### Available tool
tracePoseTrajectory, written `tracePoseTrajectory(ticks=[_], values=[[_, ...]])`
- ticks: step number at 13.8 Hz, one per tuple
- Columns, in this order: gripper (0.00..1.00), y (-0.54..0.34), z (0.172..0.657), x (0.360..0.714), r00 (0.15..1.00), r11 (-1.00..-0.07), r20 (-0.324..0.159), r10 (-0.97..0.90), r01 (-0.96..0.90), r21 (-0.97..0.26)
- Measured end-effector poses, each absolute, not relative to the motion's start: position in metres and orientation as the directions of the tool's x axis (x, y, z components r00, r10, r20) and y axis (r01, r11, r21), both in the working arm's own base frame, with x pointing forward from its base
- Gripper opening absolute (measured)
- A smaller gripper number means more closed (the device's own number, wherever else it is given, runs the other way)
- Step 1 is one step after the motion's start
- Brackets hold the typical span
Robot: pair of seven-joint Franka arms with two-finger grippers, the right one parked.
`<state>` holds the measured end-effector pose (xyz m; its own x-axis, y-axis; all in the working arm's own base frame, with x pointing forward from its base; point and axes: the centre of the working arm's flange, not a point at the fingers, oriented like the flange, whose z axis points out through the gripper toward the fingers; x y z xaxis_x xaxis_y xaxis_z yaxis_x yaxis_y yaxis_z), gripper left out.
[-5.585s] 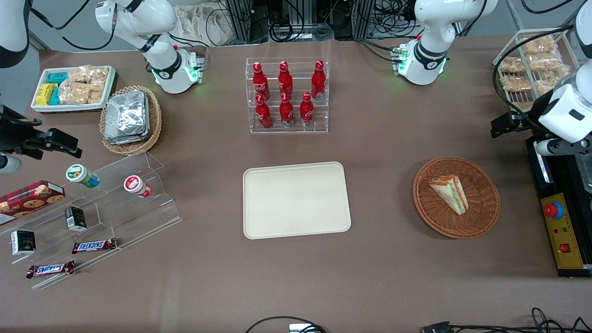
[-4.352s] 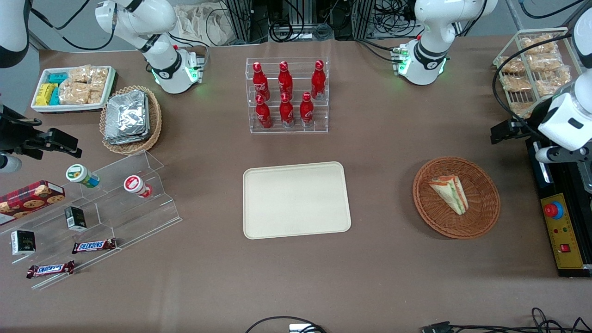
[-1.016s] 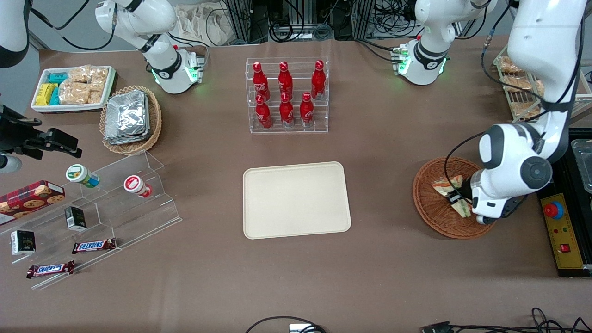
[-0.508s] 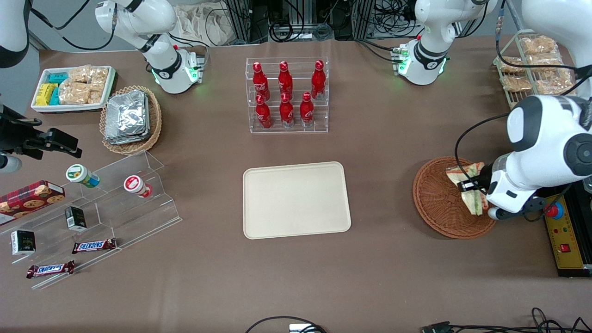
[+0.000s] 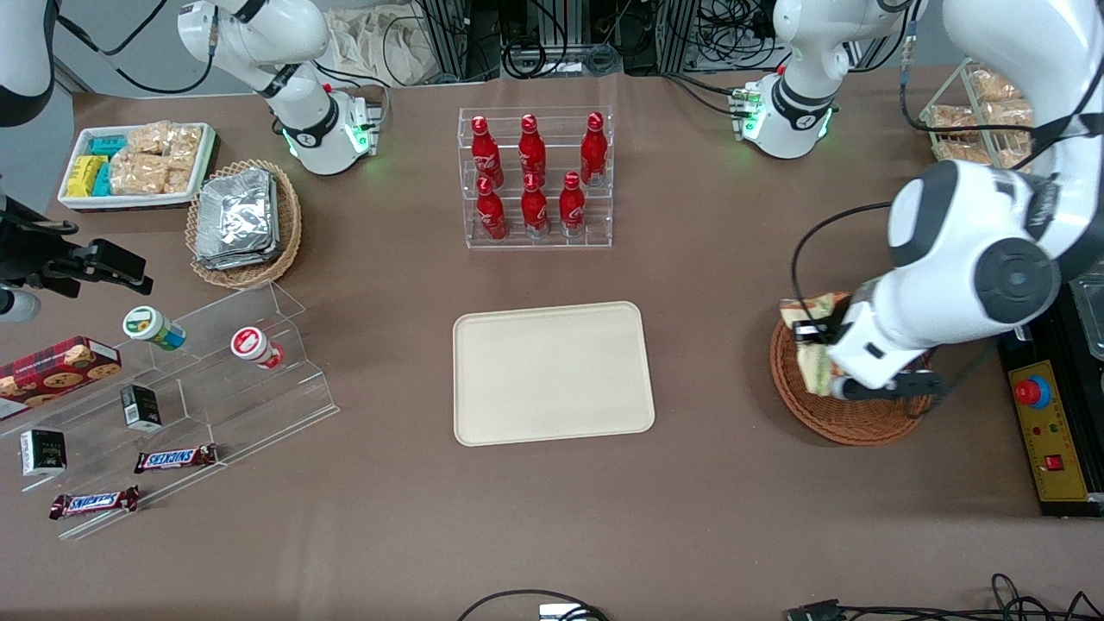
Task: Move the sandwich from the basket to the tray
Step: 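Carry the sandwich with the left gripper over to the cream tray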
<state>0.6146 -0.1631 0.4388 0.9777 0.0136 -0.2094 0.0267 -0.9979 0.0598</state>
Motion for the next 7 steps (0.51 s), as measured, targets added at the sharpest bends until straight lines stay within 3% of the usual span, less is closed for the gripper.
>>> tracePoseTrajectory(ticks=[7], values=[[0.18,-0.249,0.404,0.602,0.959,-0.991,-0.263,-0.107,-0.084,0.100]])
